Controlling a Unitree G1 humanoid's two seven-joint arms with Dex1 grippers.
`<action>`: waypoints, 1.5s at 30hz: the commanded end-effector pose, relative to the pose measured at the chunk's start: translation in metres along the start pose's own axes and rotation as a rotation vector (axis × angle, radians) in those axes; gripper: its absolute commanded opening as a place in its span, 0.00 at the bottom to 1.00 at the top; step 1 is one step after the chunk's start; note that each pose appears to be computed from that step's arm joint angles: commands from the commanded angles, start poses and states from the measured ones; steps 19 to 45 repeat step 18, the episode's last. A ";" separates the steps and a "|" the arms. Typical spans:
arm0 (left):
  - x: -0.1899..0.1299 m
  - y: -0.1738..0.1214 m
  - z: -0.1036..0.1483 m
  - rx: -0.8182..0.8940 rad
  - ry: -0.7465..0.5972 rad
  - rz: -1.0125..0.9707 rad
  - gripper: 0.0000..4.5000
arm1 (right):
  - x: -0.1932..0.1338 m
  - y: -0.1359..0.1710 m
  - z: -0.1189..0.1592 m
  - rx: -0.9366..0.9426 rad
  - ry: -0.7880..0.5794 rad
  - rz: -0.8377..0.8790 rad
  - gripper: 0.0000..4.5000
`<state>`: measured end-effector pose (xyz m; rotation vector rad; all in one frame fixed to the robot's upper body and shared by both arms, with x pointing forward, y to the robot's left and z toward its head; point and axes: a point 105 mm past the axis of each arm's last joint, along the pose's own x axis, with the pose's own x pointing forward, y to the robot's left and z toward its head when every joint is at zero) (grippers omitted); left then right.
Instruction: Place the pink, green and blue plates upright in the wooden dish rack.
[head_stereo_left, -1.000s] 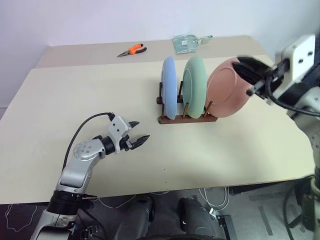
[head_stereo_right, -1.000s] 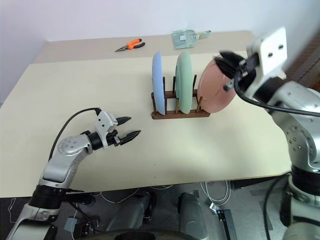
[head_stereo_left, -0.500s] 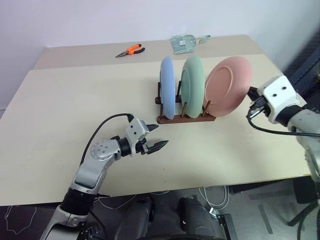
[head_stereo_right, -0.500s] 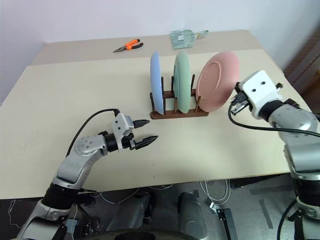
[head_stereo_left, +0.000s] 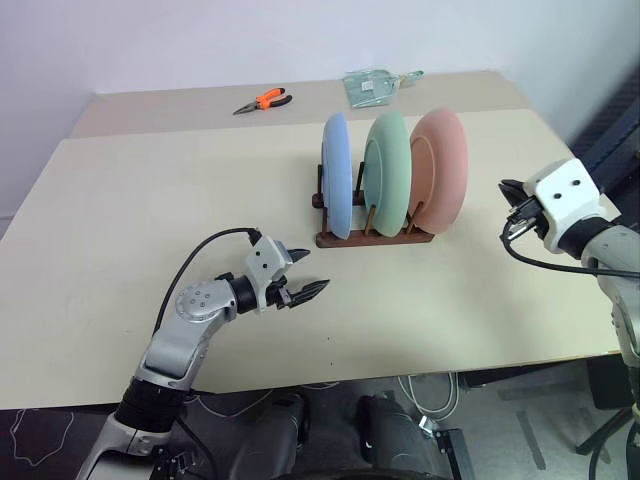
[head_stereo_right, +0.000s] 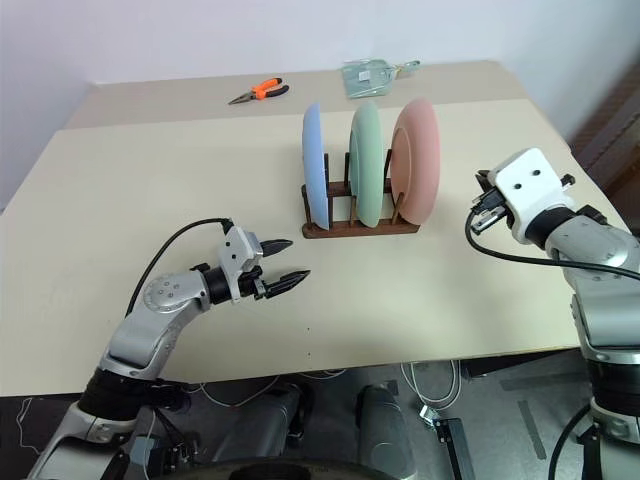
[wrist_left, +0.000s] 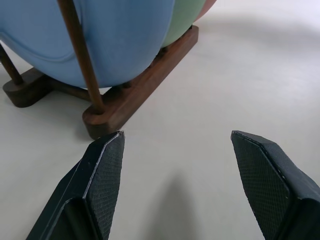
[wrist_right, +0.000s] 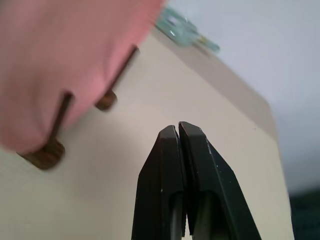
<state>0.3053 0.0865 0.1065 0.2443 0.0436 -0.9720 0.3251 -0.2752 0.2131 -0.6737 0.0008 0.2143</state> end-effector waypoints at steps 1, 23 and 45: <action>-0.016 0.034 0.000 0.036 0.000 0.152 0.78 | -0.009 -0.014 -0.013 0.026 0.002 -0.075 0.01; -0.080 0.079 -0.031 0.031 0.080 0.504 0.78 | 0.003 0.033 -0.040 0.455 -0.102 0.122 0.01; -0.080 0.079 -0.031 0.031 0.080 0.504 0.78 | 0.003 0.033 -0.040 0.455 -0.102 0.122 0.01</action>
